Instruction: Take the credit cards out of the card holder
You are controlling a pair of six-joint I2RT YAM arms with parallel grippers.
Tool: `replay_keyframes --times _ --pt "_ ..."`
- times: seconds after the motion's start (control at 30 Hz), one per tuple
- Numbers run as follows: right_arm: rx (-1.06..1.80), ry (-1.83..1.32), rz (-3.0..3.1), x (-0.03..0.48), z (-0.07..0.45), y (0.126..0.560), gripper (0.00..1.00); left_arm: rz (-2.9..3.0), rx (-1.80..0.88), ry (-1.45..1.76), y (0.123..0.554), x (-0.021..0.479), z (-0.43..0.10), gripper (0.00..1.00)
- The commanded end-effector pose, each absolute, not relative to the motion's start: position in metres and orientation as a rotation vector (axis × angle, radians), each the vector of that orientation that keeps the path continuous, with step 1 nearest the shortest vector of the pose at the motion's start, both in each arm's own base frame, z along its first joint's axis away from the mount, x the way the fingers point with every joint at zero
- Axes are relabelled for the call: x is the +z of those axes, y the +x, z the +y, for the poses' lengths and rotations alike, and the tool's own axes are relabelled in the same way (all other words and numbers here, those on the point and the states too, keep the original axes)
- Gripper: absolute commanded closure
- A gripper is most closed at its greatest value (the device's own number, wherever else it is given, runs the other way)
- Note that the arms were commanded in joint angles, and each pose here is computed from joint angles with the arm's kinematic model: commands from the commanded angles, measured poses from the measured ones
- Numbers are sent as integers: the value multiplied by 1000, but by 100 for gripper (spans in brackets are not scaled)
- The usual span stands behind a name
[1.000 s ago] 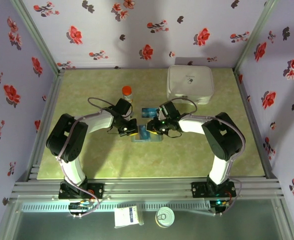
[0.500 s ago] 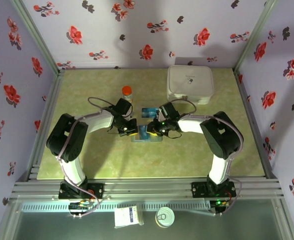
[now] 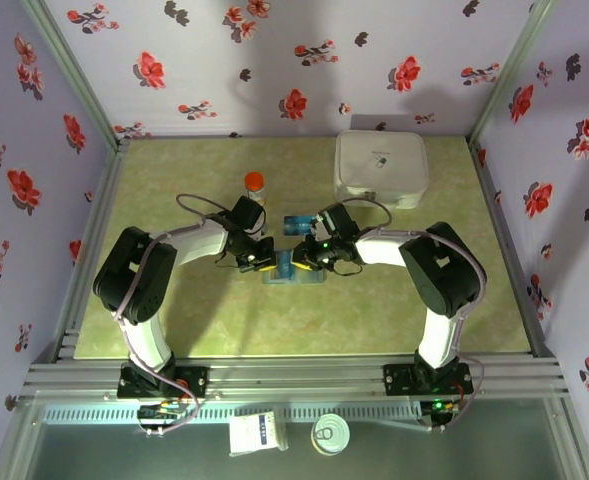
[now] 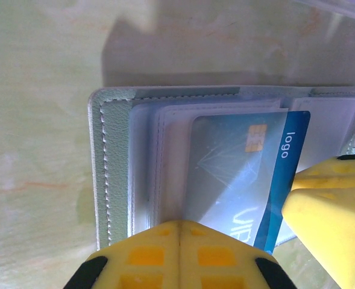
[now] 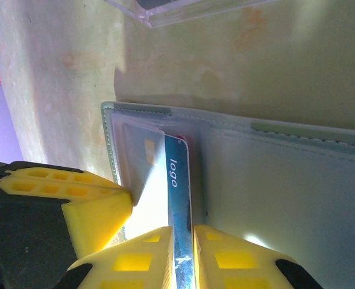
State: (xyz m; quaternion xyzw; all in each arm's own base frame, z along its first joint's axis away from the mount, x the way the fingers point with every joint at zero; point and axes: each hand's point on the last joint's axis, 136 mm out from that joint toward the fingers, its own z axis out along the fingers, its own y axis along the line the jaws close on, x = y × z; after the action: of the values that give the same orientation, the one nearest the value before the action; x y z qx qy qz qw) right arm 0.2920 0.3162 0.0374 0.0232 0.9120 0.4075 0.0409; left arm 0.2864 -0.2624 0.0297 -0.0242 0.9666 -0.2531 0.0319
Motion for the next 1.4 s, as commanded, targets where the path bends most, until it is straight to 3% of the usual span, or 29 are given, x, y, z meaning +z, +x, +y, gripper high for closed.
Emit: replay_keyframes --times 0.0,0.4,0.93,1.13,1.37 --pt "1308 61 2756 45 325 300 83 3003 -737 -60 285 25 -259 100" --pt "1326 84 2741 41 325 301 88 3002 -736 -59 283 26 -258 100" --pt "1008 11 2827 55 269 288 92 2992 -736 -61 283 27 -255 100" --pt "853 -223 2792 80 259 294 96 2951 -776 -41 288 38 -260 98" --pt "571 -763 2724 94 245 303 100 2919 -794 -34 292 50 -260 90"
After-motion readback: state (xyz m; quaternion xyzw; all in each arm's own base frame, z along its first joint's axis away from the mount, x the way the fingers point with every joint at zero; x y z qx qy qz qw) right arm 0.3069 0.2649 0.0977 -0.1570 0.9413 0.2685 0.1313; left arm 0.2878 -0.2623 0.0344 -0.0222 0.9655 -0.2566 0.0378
